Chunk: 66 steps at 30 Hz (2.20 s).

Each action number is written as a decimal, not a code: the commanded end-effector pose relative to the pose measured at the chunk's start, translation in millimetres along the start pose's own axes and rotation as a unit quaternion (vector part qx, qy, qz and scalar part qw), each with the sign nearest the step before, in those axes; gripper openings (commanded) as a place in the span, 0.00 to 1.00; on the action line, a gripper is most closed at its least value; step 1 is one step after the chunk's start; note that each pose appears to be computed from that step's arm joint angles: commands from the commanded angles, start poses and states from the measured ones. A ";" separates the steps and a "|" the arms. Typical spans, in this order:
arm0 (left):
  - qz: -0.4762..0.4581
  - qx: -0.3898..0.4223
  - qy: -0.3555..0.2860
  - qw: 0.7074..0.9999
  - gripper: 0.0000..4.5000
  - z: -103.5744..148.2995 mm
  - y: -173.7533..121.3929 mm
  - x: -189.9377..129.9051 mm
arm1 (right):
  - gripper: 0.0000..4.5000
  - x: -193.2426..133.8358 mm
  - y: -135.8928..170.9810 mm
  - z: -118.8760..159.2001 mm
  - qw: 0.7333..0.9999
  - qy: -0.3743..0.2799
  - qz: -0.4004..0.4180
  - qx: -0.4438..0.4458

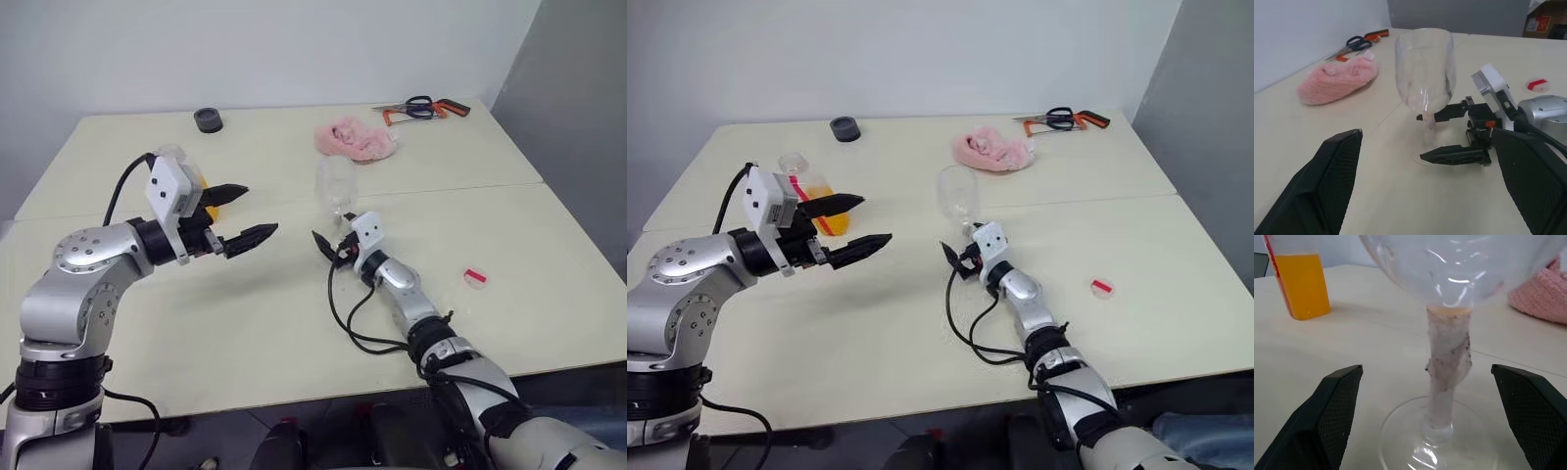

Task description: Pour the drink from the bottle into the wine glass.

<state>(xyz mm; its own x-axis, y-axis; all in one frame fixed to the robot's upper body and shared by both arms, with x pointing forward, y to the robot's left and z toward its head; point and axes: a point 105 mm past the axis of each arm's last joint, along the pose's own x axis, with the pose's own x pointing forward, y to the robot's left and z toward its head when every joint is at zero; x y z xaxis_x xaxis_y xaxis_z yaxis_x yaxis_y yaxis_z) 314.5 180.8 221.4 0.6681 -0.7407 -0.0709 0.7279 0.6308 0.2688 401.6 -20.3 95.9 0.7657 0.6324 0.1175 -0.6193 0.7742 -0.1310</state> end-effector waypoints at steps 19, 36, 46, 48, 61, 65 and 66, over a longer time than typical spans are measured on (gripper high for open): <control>0.293 -0.036 0.068 0.953 1.00 -104.3 52.4 -53.6 | 1.00 -78.9 26.3 33.1 0.986 0.039 0.160 -0.034; 0.356 -0.057 0.060 0.931 1.00 -102.5 105.9 -33.5 | 1.00 -75.6 46.4 65.4 0.975 0.023 0.219 -0.022; 0.350 -0.070 0.043 0.933 1.00 -92.3 123.3 -8.5 | 1.00 -74.6 47.9 70.2 0.975 0.019 0.220 -0.021; 0.351 -0.073 0.039 0.933 1.00 -89.8 127.1 -6.0 | 1.00 -74.7 48.1 70.4 0.975 0.019 0.219 -0.020; 0.346 -0.087 0.027 0.934 1.00 -78.5 144.5 11.7 | 1.00 -74.6 48.1 72.5 0.976 0.016 0.214 -0.021; 0.345 -0.090 0.023 0.934 0.86 -74.1 148.6 16.0 | 1.00 -74.3 49.1 72.8 0.977 0.015 0.214 -0.021; 0.343 -0.094 0.020 0.934 0.80 -73.0 149.2 17.1 | 1.00 -74.4 49.2 72.8 0.977 0.015 0.214 -0.021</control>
<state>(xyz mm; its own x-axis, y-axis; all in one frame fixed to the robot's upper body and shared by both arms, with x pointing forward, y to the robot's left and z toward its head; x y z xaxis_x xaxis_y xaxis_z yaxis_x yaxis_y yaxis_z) 443.4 279.6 173.1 0.9911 -0.1303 -0.0279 0.1319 0.9890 0.0667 306.7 -32.0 135.9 0.4643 0.8850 -0.0347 -0.8760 0.4532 -0.1651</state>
